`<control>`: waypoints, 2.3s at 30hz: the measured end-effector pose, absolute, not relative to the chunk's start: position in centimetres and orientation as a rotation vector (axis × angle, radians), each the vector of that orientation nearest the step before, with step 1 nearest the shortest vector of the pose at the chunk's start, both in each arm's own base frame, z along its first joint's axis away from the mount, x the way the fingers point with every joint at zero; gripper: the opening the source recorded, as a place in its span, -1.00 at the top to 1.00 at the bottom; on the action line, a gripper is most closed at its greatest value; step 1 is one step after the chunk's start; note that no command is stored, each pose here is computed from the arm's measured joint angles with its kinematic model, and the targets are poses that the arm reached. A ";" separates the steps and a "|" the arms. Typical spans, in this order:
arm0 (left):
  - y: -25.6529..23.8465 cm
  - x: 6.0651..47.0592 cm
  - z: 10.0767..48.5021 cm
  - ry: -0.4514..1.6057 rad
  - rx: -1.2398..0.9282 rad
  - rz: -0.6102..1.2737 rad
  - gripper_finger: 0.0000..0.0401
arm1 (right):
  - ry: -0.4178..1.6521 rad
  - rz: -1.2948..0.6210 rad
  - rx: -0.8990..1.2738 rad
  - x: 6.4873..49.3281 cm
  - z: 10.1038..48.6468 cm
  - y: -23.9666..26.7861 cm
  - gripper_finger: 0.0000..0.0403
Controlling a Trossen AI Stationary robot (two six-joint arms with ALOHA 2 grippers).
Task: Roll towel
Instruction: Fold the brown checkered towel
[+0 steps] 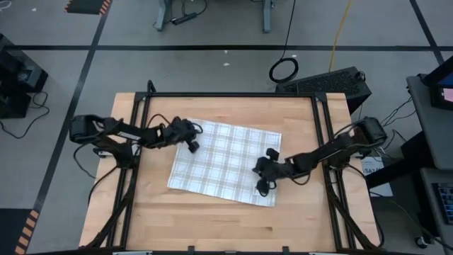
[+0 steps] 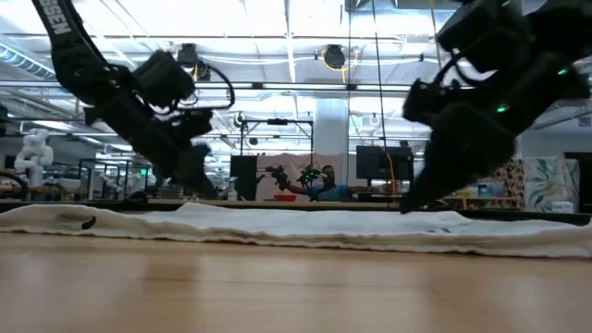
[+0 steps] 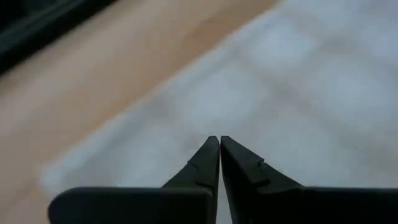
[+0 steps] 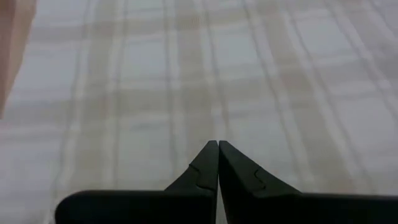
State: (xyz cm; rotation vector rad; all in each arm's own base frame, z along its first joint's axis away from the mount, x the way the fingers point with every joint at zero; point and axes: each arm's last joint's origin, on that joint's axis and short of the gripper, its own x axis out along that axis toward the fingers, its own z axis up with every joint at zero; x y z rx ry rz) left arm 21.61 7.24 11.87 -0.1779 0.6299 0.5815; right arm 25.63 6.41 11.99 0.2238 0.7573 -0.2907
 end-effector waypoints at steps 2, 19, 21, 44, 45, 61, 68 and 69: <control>5.7 22.1 12.1 0.608 -0.210 0.512 0.88 | 0.792 -0.313 0.214 24.9 12.1 6.8 0.98; -2.7 20.8 9.3 0.810 -0.216 0.533 0.88 | 0.713 -0.331 0.400 24.6 8.9 11.8 0.98; -2.4 20.8 9.2 0.800 -0.187 0.577 0.88 | 0.684 -0.297 0.445 24.7 8.7 12.5 0.98; -7.7 22.8 12.0 0.449 -0.251 0.210 0.88 | 0.696 -0.278 0.266 26.0 13.7 15.2 0.98; -8.4 22.5 11.8 0.460 -0.257 0.184 0.88 | 0.723 -0.295 0.258 25.7 13.5 15.1 0.98; -8.5 20.3 7.2 0.662 -0.130 0.481 0.88 | 0.667 -0.433 0.544 26.4 8.8 16.7 0.98; -5.7 19.8 6.9 0.648 0.000 0.745 0.88 | 0.573 -0.394 0.643 28.7 9.1 18.4 0.98; -5.4 19.9 6.9 0.648 0.001 0.761 0.88 | 0.563 -0.397 0.645 28.9 9.2 18.6 0.98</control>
